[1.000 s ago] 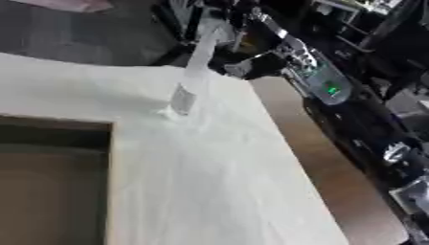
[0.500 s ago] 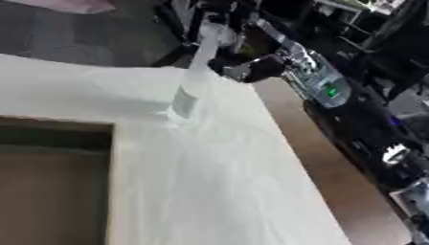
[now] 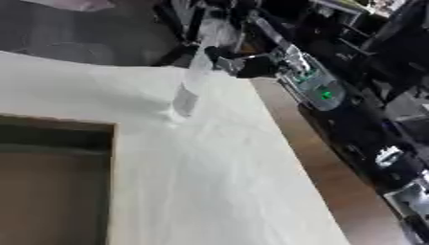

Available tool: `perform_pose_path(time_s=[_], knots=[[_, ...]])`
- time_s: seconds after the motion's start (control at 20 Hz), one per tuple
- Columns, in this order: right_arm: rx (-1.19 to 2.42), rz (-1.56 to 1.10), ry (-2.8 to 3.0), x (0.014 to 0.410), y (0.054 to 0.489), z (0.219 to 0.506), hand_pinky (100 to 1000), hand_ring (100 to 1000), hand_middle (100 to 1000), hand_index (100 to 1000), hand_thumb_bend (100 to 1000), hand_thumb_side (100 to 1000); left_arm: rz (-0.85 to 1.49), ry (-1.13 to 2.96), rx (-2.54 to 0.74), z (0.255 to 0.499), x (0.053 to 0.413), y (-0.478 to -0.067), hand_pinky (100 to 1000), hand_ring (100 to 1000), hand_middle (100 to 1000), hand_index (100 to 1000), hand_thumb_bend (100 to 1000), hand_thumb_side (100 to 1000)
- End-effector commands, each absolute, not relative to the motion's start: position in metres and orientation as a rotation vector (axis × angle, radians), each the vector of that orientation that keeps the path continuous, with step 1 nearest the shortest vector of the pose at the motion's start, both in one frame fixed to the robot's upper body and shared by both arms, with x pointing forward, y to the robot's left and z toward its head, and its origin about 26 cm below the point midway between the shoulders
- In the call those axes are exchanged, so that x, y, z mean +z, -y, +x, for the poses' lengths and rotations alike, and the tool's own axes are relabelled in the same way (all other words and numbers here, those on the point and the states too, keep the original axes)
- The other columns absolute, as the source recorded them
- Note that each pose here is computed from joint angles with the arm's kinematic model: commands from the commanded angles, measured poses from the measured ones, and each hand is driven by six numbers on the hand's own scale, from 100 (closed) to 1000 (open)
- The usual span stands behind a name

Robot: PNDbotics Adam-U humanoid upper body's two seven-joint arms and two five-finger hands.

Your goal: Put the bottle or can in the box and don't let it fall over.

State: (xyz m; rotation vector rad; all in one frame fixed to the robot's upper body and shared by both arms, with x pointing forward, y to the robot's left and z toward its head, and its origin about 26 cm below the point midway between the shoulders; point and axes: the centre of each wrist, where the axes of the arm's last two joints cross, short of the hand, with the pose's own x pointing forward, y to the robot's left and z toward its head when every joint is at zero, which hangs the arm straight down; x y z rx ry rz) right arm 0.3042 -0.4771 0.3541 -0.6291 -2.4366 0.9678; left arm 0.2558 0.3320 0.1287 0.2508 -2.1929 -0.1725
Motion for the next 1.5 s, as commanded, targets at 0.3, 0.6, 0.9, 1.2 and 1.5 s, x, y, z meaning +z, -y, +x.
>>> perform_pose_path(time_s=[0.3,0.6,0.9,1.2,1.5], knots=[[0.987,-0.655,2.456,0.366,0.476,0.300,956,1000,1000,947,171,100,0.262,2.193,-0.179,0.255,0.130,-0.333,621,356,765,848,145,865],[0.977,-0.651,2.461,0.365,0.477,0.300,957,1000,1000,944,142,100,0.260,2.192,-0.178,0.255,0.130,-0.332,622,356,765,848,145,866],[1.025,-0.678,2.442,0.367,0.479,0.299,987,1000,1000,998,269,100,0.261,2.187,-0.179,0.255,0.129,-0.332,623,356,765,849,145,869],[1.101,-0.731,2.410,0.368,0.484,0.298,994,1000,1000,1000,266,100,0.260,2.184,-0.182,0.255,0.129,-0.332,624,356,765,849,145,870],[1.157,-0.790,2.359,0.365,0.488,0.298,983,1000,1000,1000,165,100,0.258,2.182,-0.185,0.255,0.129,-0.331,625,356,766,849,146,872]])
